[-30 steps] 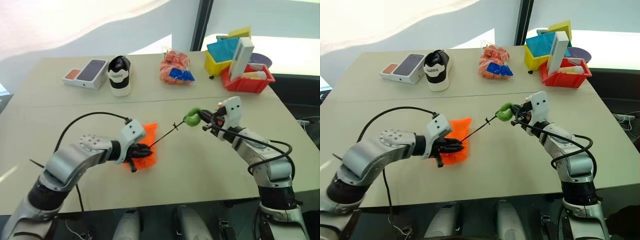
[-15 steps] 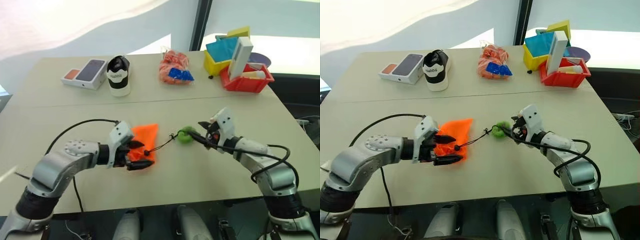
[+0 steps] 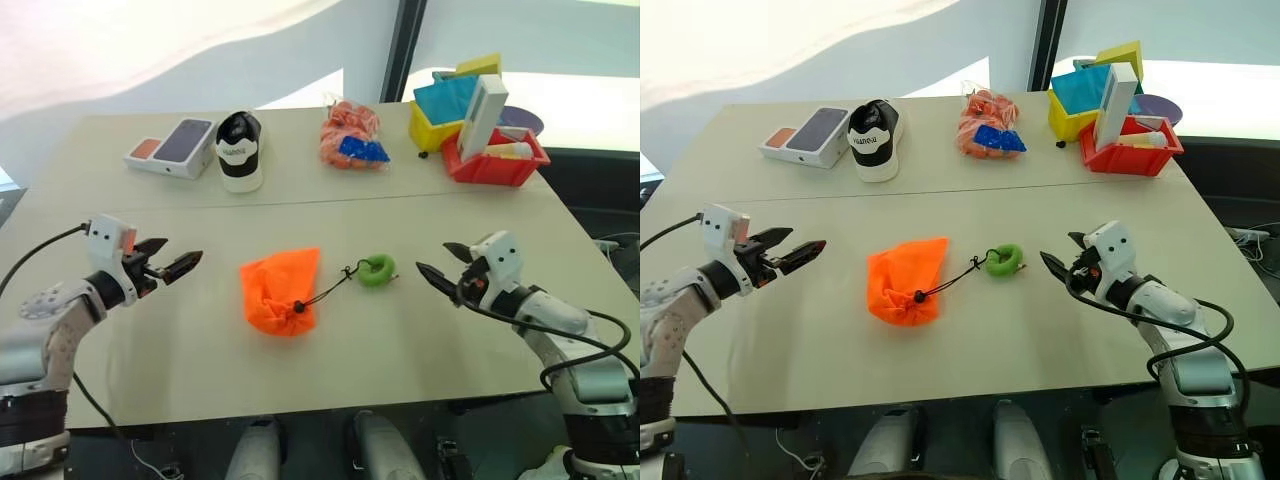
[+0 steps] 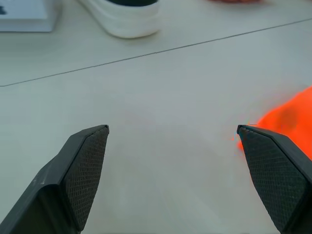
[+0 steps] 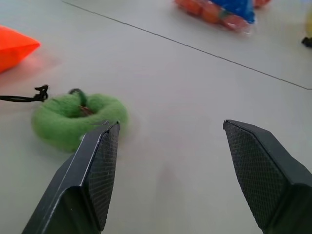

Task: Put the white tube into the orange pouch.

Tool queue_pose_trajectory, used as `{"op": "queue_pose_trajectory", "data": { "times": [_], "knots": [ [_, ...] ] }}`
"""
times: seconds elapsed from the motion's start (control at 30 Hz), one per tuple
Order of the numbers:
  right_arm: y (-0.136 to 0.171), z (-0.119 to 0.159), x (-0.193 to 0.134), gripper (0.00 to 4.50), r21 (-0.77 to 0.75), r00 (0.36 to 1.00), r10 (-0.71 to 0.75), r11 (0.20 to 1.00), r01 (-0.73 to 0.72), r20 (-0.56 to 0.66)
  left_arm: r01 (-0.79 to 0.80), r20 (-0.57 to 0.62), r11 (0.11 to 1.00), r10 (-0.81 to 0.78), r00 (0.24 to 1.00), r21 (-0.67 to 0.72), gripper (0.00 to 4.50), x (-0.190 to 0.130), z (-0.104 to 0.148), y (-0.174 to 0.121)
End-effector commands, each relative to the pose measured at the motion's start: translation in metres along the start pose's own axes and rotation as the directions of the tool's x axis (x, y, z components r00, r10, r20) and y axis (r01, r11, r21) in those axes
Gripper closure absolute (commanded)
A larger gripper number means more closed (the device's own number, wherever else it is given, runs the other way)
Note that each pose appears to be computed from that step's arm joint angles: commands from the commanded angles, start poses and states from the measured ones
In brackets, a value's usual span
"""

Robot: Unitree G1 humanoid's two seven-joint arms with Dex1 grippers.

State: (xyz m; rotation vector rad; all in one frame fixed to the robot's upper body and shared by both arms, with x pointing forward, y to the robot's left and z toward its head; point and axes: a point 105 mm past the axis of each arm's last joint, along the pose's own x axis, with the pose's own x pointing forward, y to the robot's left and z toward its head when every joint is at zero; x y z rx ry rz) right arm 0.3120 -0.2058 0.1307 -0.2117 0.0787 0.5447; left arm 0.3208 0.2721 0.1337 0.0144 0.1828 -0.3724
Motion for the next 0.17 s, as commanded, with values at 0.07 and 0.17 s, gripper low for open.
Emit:
{"op": "queue_pose_trajectory", "data": {
  "times": [0.07, 0.17],
  "knots": [
    [0.004, 0.005, 0.002, 0.99, 0.005, 0.998, 0.023, 1.000, -0.024, 0.054, -0.079, 0.019, 0.996, 0.079, 0.997, 0.030, 0.00, -0.006, -0.014, 0.006],
    [0.004, 0.003, 0.005, 0.99, 0.023, 0.997, 0.031, 0.999, -0.032, 0.067, -0.080, 0.036, 0.997, 0.079, 0.996, 0.010, 0.00, -0.006, -0.018, 0.001]
  ]
}}
